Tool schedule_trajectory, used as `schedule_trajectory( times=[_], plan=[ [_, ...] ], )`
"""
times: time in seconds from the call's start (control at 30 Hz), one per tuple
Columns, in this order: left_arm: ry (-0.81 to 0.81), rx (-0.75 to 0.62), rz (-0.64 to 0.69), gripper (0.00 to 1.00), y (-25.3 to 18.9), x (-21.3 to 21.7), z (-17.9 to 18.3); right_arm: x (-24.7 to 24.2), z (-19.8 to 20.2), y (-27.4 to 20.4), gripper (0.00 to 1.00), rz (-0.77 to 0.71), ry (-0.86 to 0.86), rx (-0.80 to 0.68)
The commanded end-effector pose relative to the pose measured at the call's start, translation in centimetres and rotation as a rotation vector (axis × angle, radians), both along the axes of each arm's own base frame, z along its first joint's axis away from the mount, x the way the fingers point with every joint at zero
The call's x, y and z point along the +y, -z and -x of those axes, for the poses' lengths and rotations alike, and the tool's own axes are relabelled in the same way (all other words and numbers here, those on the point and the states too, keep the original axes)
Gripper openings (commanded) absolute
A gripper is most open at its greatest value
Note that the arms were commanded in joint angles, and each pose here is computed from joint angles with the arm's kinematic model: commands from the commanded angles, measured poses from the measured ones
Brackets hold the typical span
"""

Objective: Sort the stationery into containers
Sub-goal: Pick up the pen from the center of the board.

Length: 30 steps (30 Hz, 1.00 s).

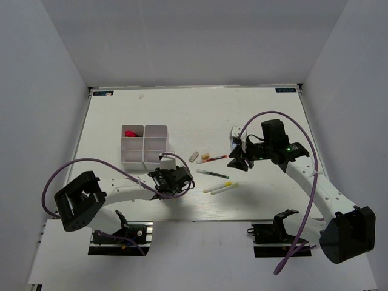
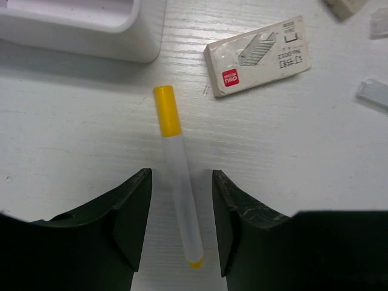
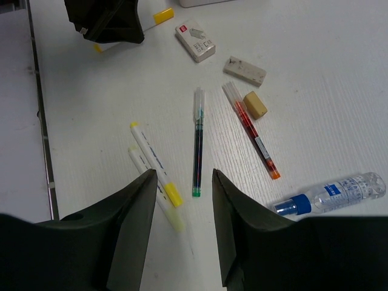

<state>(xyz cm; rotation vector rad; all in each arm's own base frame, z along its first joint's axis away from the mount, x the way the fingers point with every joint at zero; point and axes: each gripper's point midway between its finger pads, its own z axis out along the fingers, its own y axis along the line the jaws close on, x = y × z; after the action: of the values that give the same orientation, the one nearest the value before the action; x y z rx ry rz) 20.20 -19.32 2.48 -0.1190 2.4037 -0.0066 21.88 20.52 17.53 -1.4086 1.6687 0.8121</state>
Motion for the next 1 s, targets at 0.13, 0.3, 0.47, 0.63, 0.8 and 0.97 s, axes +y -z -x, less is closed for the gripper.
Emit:
schedule_trajectory(
  times=[0.13, 0.3, 0.47, 0.63, 0.8, 0.97],
  plan=[
    [-0.033, -0.022, -0.008, 0.49, 0.9, 0.3, -0.5, 0.2, 0.3, -1.0, 0.48, -0.038, -0.021, -0.029],
    [-0.016, 0.022, 0.0, 0.43, 2.2, -0.4, 0.0, 0.1, 0.5, -0.9, 0.48, -0.037, -0.023, -0.03],
    [0.032, 0.082, -0.013, 0.26, 3.3, -0.8, 1.1, 0.1, 0.9, -1.3, 0.49, -0.045, -0.032, -0.04],
    [0.133, 0.196, -0.017, 0.14, 4.5, -1.7, 3.5, 0.0, 1.3, -1.7, 0.49, -0.058, -0.04, -0.059],
    [0.278, 0.211, 0.005, 0.06, 4.2, -4.2, 4.6, -0.1, 1.4, -1.7, 0.49, -0.059, -0.039, -0.06],
    [0.334, 0.099, 0.061, 0.0, 0.3, -6.6, 3.0, -0.2, 1.3, -1.2, 0.51, -0.049, -0.032, -0.056]
  ],
)
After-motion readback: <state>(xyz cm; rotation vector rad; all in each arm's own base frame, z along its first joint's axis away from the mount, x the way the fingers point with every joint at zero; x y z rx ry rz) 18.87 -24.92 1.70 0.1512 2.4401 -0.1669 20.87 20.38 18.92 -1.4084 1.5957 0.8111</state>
